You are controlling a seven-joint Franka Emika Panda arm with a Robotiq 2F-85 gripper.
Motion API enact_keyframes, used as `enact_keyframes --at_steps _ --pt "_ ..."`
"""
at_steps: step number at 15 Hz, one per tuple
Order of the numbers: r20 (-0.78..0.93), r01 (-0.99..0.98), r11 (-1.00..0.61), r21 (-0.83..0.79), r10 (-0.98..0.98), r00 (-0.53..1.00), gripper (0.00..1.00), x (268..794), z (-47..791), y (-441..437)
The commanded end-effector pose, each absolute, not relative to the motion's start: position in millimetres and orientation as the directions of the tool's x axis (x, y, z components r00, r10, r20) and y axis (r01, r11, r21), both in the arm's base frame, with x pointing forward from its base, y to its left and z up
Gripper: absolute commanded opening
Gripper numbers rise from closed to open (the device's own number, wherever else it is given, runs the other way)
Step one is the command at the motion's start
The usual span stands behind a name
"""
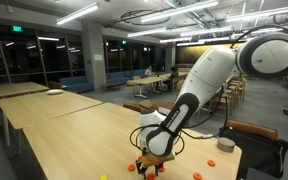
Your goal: Put some rings in the black bowl
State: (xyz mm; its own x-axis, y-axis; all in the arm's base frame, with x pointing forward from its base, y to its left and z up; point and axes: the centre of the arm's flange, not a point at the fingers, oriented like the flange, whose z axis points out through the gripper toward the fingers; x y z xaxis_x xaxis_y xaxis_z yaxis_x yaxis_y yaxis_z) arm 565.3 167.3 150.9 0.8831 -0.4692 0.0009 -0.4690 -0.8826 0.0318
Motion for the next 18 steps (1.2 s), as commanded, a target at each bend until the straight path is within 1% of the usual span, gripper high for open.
enact_keyframes --at_steps 1,3,5,13,16,18 --pt "0.019 -0.462 -0.887 0.016 -0.461 0.887 0.34 574 153 167" --pt "0.021 -0.462 -0.887 0.014 -0.461 0.887 0.22 575 155 168" --pt "0.013 -0.458 -0.889 0.015 -0.458 0.889 0.26 573 159 168" --pt "0.008 -0.411 -0.912 0.006 -0.411 0.912 0.26 550 211 193" --pt "-0.103 -0.303 -0.953 0.015 -0.303 0.948 0.26 540 224 211" --pt "-0.188 -0.212 -0.977 -0.008 -0.207 0.96 0.26 530 233 223"
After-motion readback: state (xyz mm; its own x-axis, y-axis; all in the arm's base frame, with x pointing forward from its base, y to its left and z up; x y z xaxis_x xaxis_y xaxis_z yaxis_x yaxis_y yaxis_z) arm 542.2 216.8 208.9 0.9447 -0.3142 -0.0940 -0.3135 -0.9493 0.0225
